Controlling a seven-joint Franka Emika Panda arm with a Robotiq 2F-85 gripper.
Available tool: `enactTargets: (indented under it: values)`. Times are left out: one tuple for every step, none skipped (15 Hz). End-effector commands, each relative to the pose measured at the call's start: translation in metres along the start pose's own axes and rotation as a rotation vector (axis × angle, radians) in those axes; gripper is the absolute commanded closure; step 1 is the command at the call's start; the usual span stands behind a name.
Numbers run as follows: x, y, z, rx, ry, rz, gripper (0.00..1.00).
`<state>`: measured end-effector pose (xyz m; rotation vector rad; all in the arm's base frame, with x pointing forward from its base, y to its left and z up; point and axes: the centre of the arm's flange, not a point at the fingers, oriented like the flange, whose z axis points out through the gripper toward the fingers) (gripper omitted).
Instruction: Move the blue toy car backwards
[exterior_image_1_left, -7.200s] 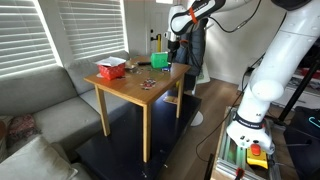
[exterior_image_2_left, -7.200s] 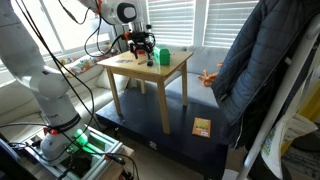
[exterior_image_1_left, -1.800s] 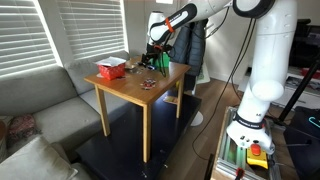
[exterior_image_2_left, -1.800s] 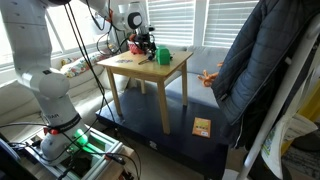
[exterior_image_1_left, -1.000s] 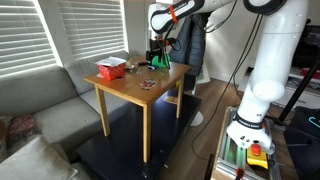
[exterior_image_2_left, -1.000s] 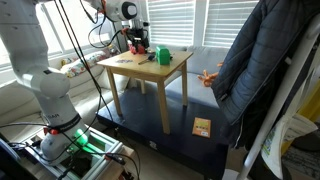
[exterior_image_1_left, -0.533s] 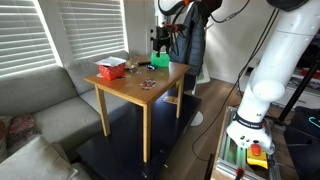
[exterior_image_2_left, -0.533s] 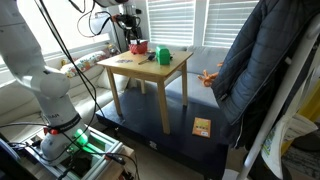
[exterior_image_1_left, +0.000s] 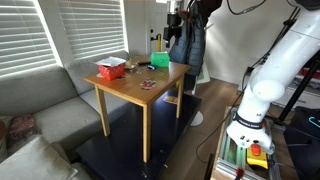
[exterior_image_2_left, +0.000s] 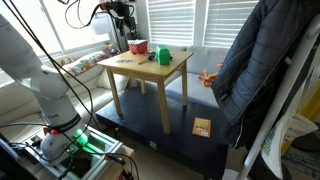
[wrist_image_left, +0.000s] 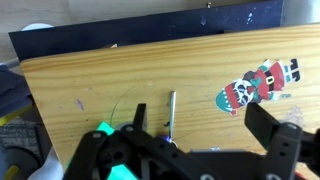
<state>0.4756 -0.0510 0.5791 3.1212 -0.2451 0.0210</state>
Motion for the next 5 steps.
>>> enactTargets:
  values:
    - [-0.0009,0.0001,0.0011,0.001,-0.002,-0.001,0.0]
    - [-0.001,0.0,0.0022,0.001,-0.005,-0.002,0.0]
    - [-0.0009,0.0,0.0028,0.001,-0.006,-0.002,0.0]
    - [-0.0009,0.0,0.003,0.001,-0.006,-0.002,0.0]
    - [-0.0009,0.0,0.0029,0.001,-0.006,-0.002,0.0]
